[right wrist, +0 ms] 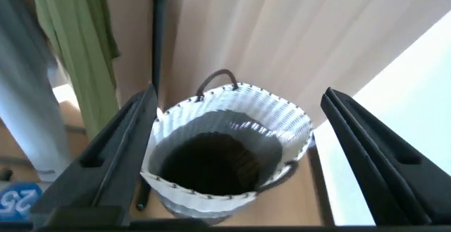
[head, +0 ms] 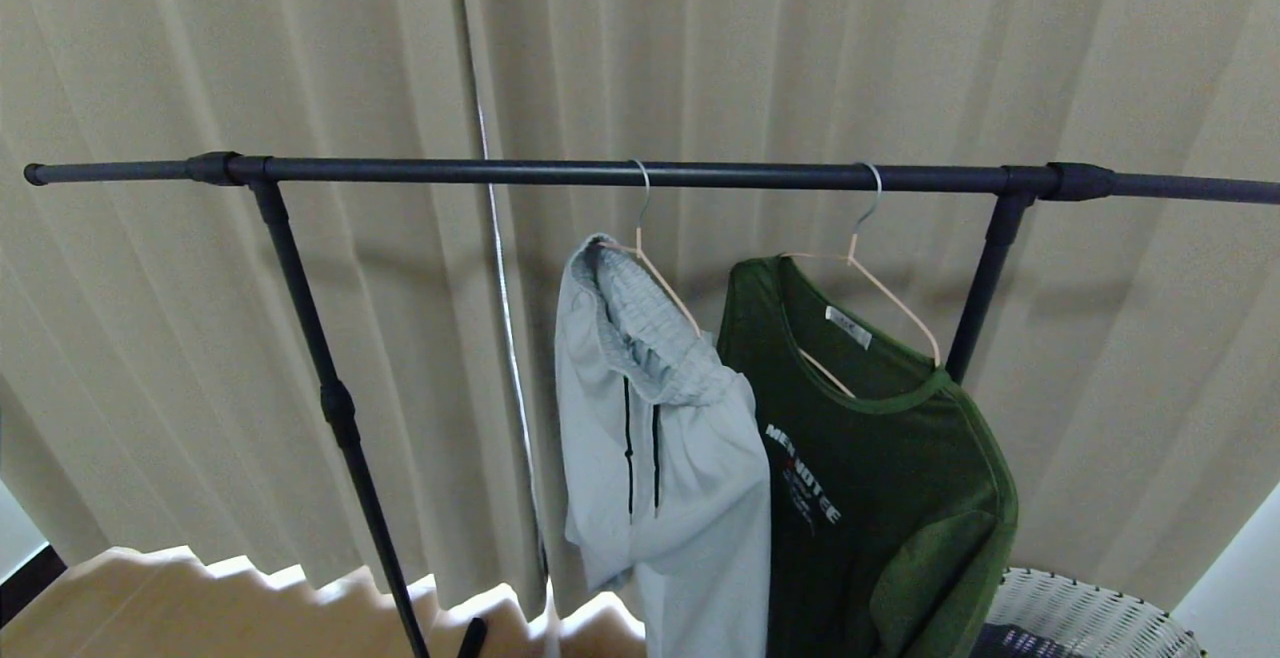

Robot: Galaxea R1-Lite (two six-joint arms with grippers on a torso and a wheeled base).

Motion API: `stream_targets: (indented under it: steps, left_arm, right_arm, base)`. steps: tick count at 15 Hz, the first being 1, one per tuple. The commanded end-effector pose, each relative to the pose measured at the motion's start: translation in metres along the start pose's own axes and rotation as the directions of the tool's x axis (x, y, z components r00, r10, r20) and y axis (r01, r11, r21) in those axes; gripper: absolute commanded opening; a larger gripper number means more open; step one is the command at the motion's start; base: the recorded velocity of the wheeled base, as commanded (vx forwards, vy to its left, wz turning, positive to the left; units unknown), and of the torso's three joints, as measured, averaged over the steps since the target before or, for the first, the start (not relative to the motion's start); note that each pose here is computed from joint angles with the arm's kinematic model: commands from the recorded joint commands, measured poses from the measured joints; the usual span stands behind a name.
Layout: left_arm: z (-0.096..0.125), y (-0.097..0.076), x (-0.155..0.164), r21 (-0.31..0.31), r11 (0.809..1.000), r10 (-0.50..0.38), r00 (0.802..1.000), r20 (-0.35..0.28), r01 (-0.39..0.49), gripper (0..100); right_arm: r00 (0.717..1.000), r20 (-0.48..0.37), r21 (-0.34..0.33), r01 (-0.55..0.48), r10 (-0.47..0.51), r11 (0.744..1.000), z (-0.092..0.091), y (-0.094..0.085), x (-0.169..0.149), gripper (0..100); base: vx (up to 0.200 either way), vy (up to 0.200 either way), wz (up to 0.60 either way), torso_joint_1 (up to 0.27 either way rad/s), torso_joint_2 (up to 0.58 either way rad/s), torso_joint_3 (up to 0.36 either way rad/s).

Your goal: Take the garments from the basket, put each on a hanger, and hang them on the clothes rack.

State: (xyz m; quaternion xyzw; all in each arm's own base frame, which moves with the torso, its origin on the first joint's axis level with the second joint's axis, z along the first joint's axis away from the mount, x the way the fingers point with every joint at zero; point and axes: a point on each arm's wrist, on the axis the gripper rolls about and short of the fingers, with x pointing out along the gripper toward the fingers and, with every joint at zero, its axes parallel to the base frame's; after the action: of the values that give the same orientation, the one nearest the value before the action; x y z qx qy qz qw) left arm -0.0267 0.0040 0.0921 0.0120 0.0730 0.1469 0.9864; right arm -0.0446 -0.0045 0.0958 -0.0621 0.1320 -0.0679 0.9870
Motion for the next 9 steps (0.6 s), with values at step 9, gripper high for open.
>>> stream_targets:
  steps: [9]
  left_arm:
    - [-0.013, -0.007, 0.005, 0.057, 0.930, -0.367, 0.927, 0.070, 0.364, 100]
  right_arm:
    - [0.943, 0.189, 0.101, -0.296, 0.273, 0.950, -0.009, 0.011, 0.015, 100]
  base:
    - [0.000, 0.000, 0.00, 0.000, 0.00, 0.000]
